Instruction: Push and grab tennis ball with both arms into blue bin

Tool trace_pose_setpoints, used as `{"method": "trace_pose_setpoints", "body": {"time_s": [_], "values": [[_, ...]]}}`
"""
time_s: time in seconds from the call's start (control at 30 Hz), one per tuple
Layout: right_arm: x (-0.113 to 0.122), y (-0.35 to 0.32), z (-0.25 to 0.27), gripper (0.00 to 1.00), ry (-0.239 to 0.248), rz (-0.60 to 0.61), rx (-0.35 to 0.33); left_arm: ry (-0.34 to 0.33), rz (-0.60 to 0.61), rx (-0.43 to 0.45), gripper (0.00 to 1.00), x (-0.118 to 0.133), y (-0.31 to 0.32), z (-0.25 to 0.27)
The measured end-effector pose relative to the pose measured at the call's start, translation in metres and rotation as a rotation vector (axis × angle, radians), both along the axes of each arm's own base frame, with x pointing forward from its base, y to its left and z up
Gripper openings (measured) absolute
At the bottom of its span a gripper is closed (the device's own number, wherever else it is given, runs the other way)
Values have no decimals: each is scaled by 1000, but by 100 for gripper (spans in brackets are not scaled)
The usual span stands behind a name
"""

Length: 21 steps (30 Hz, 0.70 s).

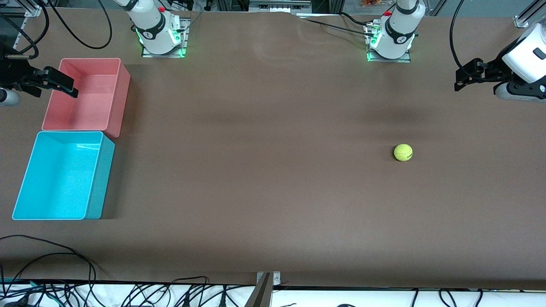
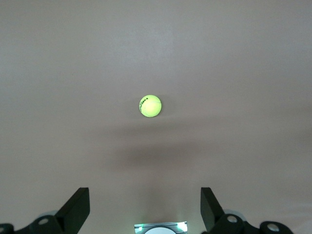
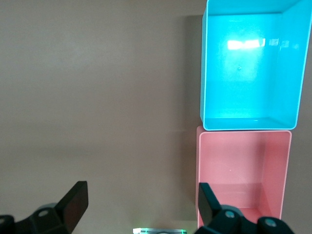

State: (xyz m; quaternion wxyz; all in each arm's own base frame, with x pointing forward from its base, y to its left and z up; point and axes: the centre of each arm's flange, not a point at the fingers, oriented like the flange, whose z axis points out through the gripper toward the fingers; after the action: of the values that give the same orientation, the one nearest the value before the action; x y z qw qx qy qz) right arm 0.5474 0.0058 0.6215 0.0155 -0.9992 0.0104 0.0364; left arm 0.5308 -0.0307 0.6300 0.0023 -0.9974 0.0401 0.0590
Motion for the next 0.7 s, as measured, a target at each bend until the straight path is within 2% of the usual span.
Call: {"method": "trace_pose_setpoints", "body": {"time_s": [0.37,0.7], "values": [[0,0,0,100,0,0,0,-27,8,-1,100,2,3,12],[0,0,0,100,0,0,0,-24,8,-1,100,4,3,10]]}}
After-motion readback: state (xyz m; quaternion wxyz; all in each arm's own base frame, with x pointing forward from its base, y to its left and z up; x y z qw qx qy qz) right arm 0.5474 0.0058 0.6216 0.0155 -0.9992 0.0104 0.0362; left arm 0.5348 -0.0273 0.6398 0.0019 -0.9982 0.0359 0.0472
